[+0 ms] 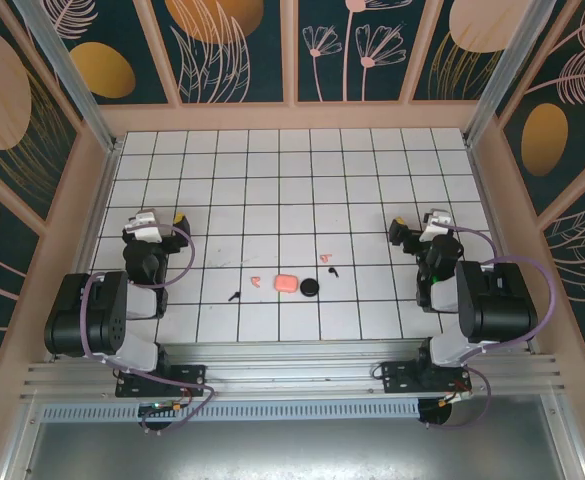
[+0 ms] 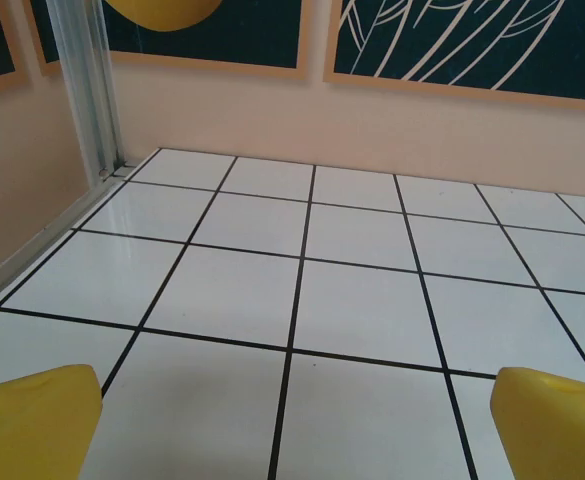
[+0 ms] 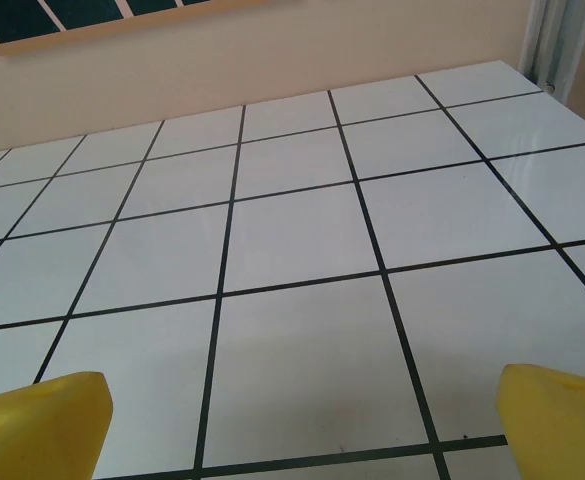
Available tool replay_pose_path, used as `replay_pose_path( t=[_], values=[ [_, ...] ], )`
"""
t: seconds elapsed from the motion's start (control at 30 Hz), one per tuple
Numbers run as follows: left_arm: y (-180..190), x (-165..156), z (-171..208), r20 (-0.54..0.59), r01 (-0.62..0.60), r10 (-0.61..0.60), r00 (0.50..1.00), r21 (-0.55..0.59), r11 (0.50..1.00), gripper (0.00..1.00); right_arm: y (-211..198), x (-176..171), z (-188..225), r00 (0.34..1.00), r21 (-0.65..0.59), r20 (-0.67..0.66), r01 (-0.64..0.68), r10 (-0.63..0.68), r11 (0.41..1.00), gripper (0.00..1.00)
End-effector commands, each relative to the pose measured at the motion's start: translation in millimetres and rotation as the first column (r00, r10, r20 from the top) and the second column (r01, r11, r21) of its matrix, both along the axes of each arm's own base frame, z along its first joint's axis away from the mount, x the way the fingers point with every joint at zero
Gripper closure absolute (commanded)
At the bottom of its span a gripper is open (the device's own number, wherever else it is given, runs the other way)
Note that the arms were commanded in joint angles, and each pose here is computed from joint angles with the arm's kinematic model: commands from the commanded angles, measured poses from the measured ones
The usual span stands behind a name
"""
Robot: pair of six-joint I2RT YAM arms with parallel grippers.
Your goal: Insert the wireless bluetooth earbuds into the charging case
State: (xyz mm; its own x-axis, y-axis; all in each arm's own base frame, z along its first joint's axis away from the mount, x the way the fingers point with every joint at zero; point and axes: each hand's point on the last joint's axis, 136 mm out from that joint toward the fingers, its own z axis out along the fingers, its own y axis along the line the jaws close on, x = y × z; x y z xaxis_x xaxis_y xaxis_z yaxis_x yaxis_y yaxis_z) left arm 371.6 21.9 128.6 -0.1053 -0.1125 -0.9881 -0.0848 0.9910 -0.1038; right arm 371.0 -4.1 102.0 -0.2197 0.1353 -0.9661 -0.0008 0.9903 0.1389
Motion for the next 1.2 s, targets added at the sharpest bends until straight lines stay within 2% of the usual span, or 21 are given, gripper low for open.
replay_pose_path(
  t=[0.0,1.17],
  values=[
    [-2.6,4.5,7.4,0.022,0.01,-0.01,1.0,0.014,1.0,0.01,-2.9,7.2,18.0,0.998,-0.027,0.067,0.014,-0.012,1.0,0.01],
    [-2.9,4.5,7.6,0.022,0.01,-0.01,1.0,0.015,1.0,0.01,-2.8,7.2,18.9,0.997,-0.021,0.07,0.009,-0.008,1.0,0.01]
  ],
)
